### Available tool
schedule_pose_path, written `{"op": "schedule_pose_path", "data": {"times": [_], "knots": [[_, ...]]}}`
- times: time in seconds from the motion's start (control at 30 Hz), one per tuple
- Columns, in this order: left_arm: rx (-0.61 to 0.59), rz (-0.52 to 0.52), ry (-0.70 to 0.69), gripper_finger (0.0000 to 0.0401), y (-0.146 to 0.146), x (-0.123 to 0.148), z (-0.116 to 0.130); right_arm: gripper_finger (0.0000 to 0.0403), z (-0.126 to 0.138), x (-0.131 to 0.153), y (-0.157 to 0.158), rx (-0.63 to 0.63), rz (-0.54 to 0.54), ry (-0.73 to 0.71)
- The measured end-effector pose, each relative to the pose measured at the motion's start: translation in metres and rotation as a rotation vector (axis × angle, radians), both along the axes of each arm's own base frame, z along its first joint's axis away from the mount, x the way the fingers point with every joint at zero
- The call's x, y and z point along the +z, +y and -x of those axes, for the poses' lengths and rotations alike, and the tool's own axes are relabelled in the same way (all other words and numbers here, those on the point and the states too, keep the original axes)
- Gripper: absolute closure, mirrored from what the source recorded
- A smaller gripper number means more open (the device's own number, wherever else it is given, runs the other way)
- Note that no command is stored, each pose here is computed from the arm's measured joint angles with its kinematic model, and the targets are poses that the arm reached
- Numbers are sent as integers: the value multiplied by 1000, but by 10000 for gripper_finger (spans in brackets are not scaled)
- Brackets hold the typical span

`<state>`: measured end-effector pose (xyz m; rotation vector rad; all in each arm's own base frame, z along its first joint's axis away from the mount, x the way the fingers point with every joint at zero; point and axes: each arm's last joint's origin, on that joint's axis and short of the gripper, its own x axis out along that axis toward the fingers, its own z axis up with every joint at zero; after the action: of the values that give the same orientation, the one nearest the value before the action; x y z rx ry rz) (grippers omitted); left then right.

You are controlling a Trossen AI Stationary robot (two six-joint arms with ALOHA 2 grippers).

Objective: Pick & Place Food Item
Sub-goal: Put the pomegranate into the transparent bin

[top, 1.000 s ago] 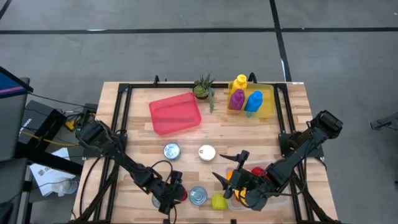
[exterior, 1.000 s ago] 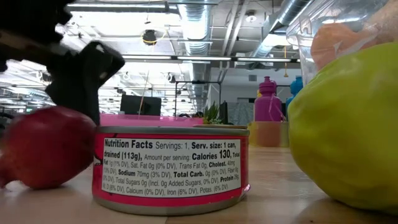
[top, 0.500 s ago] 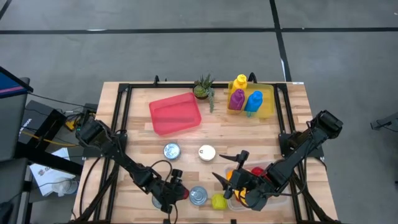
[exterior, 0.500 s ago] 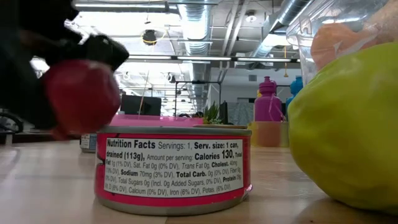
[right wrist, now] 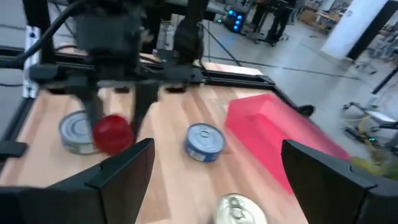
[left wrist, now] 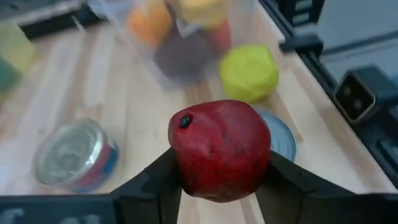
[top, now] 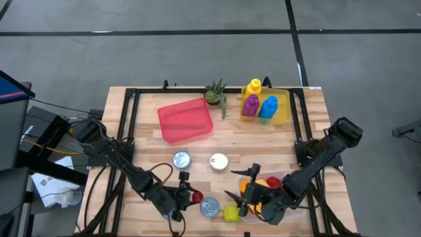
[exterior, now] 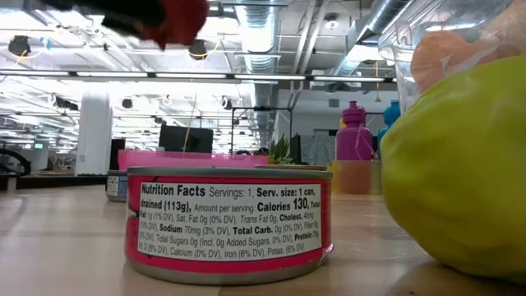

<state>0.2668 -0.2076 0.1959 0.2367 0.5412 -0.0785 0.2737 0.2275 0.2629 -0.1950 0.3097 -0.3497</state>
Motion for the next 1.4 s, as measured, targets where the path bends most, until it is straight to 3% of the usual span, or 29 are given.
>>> {"op": "schedule_pose_path", "data": {"times": [0.23,0.47,0.57,0.9,1.4], "knots": [[40,1,-114,240,19,13,10,65,-31,-24,-5,152,-90,-78],[52,-61,-124,242,32,12,4,46,-59,-29,-30,179,-171,-74],[49,-92,-120,238,36,11,2,31,-62,-35,-34,196,-162,-38],[61,-170,-114,237,44,11,-3,18,-69,-37,-51,210,-280,8],[62,-193,-111,240,48,11,-5,18,-84,-42,-76,204,-369,26]]}}
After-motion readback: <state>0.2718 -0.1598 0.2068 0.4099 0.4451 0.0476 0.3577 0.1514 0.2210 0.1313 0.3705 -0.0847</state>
